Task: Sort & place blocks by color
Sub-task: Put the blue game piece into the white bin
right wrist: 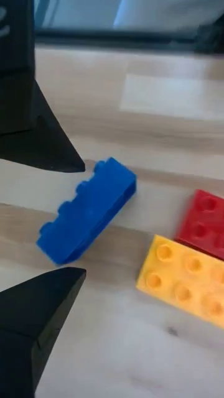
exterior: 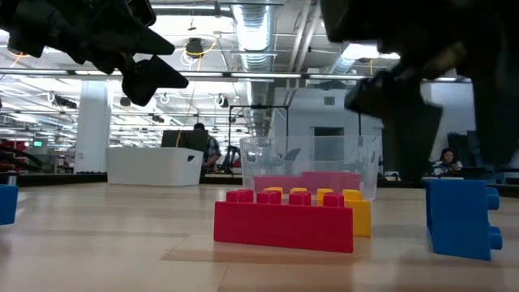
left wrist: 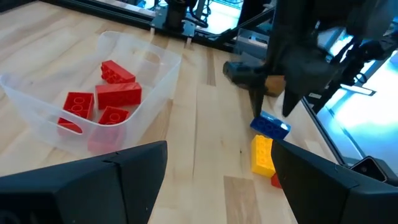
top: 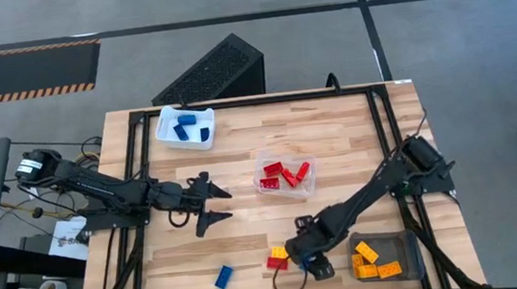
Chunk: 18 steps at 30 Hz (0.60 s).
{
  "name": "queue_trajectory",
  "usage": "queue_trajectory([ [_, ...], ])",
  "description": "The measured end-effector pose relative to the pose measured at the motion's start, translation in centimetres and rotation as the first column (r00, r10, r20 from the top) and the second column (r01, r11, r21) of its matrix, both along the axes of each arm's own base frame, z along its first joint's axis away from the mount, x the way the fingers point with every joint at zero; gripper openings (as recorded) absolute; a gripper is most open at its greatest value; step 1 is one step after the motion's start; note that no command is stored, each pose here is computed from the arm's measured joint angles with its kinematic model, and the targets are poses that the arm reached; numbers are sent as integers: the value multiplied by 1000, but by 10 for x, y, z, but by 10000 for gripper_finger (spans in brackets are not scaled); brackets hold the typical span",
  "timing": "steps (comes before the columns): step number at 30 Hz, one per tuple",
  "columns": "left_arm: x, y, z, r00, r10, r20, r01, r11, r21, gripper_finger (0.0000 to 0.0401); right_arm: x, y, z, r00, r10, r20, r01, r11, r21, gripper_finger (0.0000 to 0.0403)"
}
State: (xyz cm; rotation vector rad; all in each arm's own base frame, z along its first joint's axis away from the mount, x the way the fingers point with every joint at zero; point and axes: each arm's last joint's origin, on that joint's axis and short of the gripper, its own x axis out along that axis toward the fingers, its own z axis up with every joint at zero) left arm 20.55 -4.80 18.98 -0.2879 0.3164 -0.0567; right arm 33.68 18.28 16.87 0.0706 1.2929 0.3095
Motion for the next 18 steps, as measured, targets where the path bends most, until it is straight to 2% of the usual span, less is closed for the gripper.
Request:
queue_trajectory([
  [6,-1,-2,-1,1000,-28,-14,28,1000,-6,272,-4,15,-19,999,41,-29,-42,998,-49,286],
  [11,-1,-3,0,999,-44,-3,44,999,12,272,-5,22,-20,998,60,16,-58,992,-114,278],
  [14,-1,-3,0,999,-44,-1,44,999,14,272,-6,20,-18,998,52,22,-48,990,-135,246],
  [18,-1,-3,0,999,-42,-2,42,999,7,272,-5,20,-16,998,51,29,-47,990,-130,173],
])
